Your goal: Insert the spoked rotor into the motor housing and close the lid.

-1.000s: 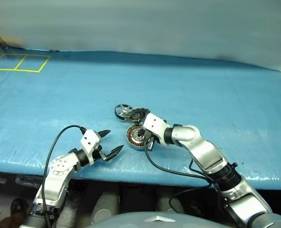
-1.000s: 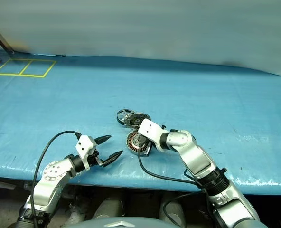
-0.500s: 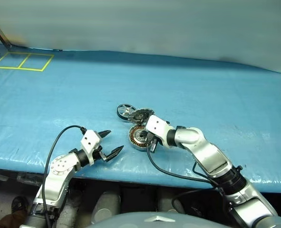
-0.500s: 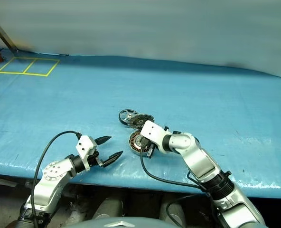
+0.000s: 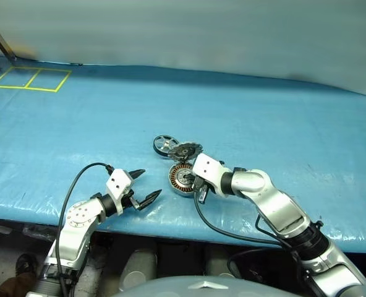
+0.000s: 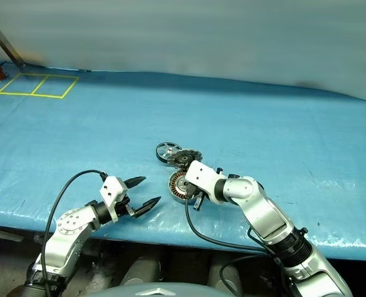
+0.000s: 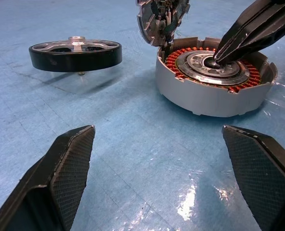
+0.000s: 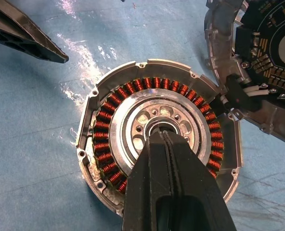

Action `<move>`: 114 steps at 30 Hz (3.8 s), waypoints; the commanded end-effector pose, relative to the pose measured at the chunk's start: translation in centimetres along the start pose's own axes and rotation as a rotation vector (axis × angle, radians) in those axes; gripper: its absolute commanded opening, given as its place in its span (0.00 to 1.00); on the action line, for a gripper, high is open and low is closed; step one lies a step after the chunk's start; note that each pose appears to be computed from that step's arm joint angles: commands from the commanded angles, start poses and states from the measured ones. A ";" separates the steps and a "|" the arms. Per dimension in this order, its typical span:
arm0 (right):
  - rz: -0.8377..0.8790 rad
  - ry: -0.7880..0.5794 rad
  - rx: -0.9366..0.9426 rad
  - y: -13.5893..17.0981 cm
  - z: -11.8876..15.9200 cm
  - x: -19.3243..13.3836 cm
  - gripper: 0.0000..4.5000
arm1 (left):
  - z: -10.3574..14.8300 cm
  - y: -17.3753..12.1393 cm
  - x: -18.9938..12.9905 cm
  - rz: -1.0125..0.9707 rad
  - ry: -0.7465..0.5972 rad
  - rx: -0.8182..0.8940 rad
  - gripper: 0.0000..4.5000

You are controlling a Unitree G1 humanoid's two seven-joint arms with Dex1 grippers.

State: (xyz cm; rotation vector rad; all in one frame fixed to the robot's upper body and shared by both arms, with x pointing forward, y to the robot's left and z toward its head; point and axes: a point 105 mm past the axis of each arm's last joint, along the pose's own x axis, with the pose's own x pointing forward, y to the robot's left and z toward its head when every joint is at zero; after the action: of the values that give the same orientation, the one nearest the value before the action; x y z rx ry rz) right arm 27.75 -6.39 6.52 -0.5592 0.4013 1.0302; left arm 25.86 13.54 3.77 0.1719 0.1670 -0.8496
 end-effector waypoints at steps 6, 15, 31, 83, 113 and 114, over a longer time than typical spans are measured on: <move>-0.043 0.024 0.014 -1.1 -0.3 -0.8 0.00 | 0.8 0.2 0.1 0.005 -0.032 0.023 1.00; -0.062 -0.004 -0.004 -1.8 0.7 -0.3 0.00 | 0.7 0.2 0.2 0.009 -0.036 0.019 1.00; -0.018 -0.123 -0.051 -0.9 4.1 0.0 0.00 | 0.7 0.2 0.1 0.018 -0.035 0.017 1.00; -0.050 0.031 0.055 -1.4 -0.4 0.2 0.00 | 0.7 0.3 0.3 0.009 -0.030 0.020 1.00; -0.031 0.054 0.026 -1.2 -0.8 0.3 0.00 | 0.6 0.3 0.3 0.021 -0.035 0.014 1.00; -0.030 0.053 0.025 -1.2 -0.7 0.3 0.00 | 0.5 0.3 0.2 0.022 -0.034 0.014 1.00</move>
State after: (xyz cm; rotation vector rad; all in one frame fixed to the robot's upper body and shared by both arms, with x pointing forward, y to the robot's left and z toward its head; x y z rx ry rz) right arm 28.82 -5.97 7.44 -0.5504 0.3807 1.0136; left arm 26.16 13.34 3.97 0.1709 0.1484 -0.8374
